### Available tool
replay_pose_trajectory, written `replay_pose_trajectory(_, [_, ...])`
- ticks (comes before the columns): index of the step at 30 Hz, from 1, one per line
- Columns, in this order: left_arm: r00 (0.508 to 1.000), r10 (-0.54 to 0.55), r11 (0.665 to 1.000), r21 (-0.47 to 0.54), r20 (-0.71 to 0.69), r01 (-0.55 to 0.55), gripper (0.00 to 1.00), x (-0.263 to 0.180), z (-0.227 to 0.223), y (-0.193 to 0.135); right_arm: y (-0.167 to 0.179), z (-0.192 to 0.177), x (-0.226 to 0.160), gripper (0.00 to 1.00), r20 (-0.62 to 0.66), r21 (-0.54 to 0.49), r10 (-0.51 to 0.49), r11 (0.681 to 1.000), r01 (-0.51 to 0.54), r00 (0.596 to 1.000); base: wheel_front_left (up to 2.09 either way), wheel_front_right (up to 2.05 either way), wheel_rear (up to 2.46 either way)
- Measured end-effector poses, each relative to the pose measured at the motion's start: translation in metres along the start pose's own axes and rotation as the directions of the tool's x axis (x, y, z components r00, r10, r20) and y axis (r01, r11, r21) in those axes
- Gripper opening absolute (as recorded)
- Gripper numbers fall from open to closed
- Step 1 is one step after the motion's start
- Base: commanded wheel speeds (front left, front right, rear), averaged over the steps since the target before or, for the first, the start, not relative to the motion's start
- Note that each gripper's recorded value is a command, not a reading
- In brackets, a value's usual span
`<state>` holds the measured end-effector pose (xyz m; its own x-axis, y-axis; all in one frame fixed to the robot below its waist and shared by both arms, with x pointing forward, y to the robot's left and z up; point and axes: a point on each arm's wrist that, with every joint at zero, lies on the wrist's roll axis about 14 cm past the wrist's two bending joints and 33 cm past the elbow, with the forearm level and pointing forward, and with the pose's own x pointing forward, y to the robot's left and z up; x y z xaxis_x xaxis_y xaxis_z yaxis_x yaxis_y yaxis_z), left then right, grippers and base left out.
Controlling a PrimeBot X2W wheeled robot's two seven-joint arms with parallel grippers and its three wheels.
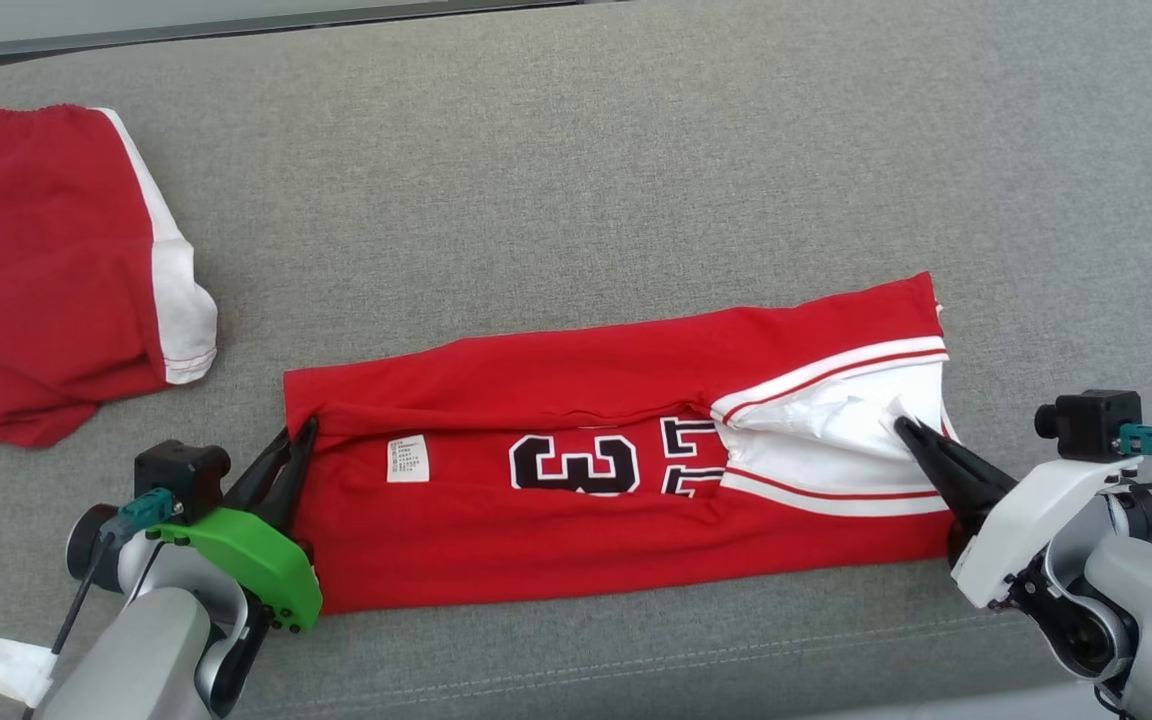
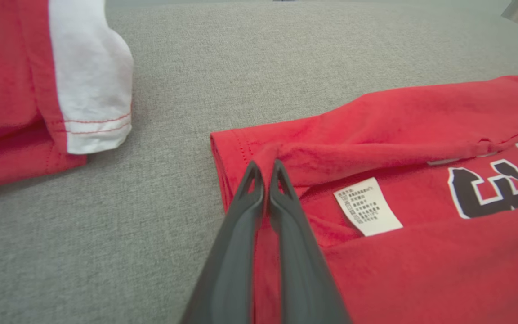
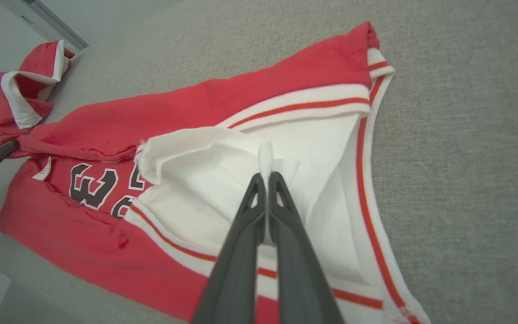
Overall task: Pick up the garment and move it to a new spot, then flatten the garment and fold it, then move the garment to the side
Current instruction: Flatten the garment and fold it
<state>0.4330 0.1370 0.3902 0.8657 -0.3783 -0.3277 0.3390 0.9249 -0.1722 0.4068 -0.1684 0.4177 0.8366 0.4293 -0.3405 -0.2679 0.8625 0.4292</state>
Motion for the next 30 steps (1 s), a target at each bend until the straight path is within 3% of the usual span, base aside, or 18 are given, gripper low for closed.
replay_pose_trajectory(3, [1.0,0.0,1.0,-0.005,0.002,0.0,0.0,-0.001,0.0,-0.002,-0.003,-0.006,-0.001,0.0,-0.023,-0.046,-0.006,0.999,0.005,1.0,0.0,0.0,0.0])
replay_pose_trajectory(5, [1.0,0.006,1.0,-0.006,0.002,-0.006,0.24,-0.003,0.0,-0.001,-0.002,-0.006,0.0,0.0,-0.023,-0.05,-0.007,0.999,0.006,1.0,0.0,0.0,0.0])
replay_pose_trajectory(6, [1.0,0.007,1.0,-0.006,0.002,-0.007,0.27,-0.004,-0.001,-0.001,-0.001,-0.005,0.0,0.15,-0.02,-0.05,-0.005,0.999,0.004,1.0,0.0,0.0,0.0])
replay_pose_trajectory(7, [1.0,0.009,1.0,-0.004,-0.001,-0.009,0.33,-0.005,-0.002,-0.001,0.0,-0.004,0.001,0.51,-0.016,-0.05,-0.007,0.999,0.006,1.0,0.0,0.0,0.0])
replay_pose_trajectory(8, [1.0,0.01,1.0,-0.003,-0.004,-0.01,0.47,-0.007,-0.003,-0.002,-0.001,-0.003,0.001,1.0,-0.013,-0.049,-0.009,0.999,0.009,1.0,0.0,0.0,0.0])
replay_pose_trajectory(9, [1.0,0.01,1.0,-0.004,-0.004,-0.01,1.0,-0.007,-0.004,-0.002,-0.001,-0.002,0.001,1.0,-0.007,-0.048,-0.012,0.999,0.011,1.0,0.0,0.0,0.0])
replay_pose_trajectory(23, [0.991,0.061,0.998,-0.036,0.118,-0.057,1.0,-0.02,0.023,0.0,0.002,0.039,-0.011,1.0,0.159,0.042,-0.029,0.999,0.022,0.987,0.0,0.0,0.0])
replay_pose_trajectory(30, [0.974,0.098,0.995,-0.043,0.205,-0.091,1.0,-0.033,0.041,0.0,-0.019,0.048,-0.022,1.0,0.199,-0.021,-0.095,0.995,0.101,0.975,0.0,0.0,0.0])
